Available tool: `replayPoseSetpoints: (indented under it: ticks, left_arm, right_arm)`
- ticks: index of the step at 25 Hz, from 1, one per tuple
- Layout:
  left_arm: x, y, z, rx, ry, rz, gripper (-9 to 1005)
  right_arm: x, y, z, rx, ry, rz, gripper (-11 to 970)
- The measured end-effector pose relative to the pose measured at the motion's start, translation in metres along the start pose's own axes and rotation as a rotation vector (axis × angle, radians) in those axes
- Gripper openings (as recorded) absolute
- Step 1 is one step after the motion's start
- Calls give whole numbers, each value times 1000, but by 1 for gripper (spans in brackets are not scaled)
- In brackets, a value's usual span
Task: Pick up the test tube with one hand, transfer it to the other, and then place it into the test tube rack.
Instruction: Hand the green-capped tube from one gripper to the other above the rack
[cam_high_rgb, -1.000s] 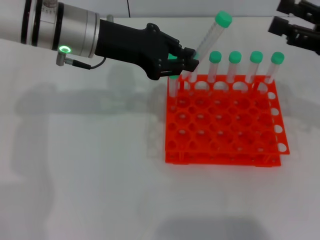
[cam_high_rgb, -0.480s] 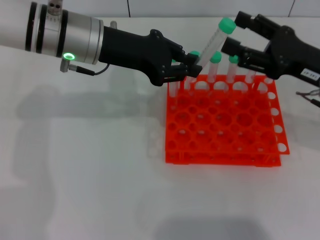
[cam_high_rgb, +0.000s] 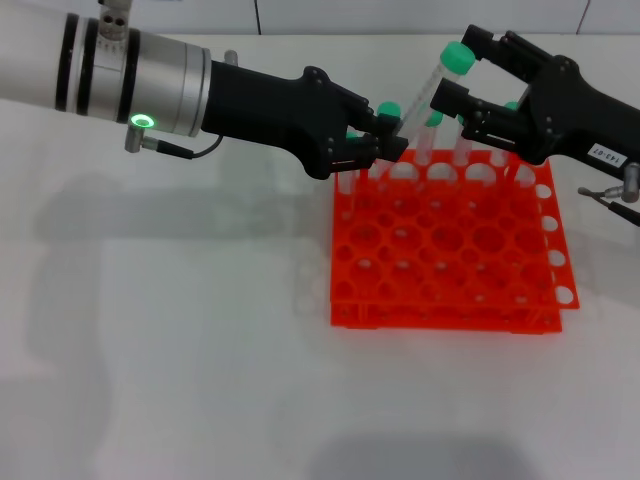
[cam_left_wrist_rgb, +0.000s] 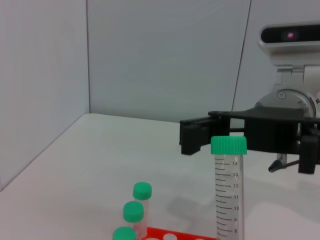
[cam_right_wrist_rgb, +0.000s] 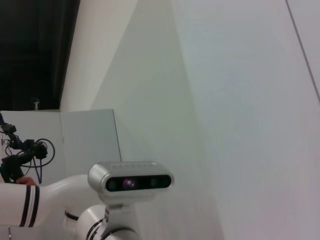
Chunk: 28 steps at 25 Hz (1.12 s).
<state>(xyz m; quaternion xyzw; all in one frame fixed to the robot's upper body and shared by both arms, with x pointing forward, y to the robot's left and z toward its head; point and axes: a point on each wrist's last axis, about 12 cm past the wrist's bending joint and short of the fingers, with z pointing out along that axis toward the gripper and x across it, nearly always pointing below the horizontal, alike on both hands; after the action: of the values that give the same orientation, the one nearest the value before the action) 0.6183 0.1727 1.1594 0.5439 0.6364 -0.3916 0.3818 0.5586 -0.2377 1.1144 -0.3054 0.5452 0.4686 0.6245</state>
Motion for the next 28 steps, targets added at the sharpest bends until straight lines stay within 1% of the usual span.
replayPoseSetpoints:
  ticks: [8,17,28]
  left_arm:
    - [0,-1,2,3,-3,-9,184]
    - [2,-2,4,7,-2,-13,184]
    - [5,-4,4,12,-3,-17,184]
  right_arm:
    - [2,1,2,-14,15,5,869]
    - [1,1,-1,-12,16,3,750]
    - [1,0,1,-8,13,6,721]
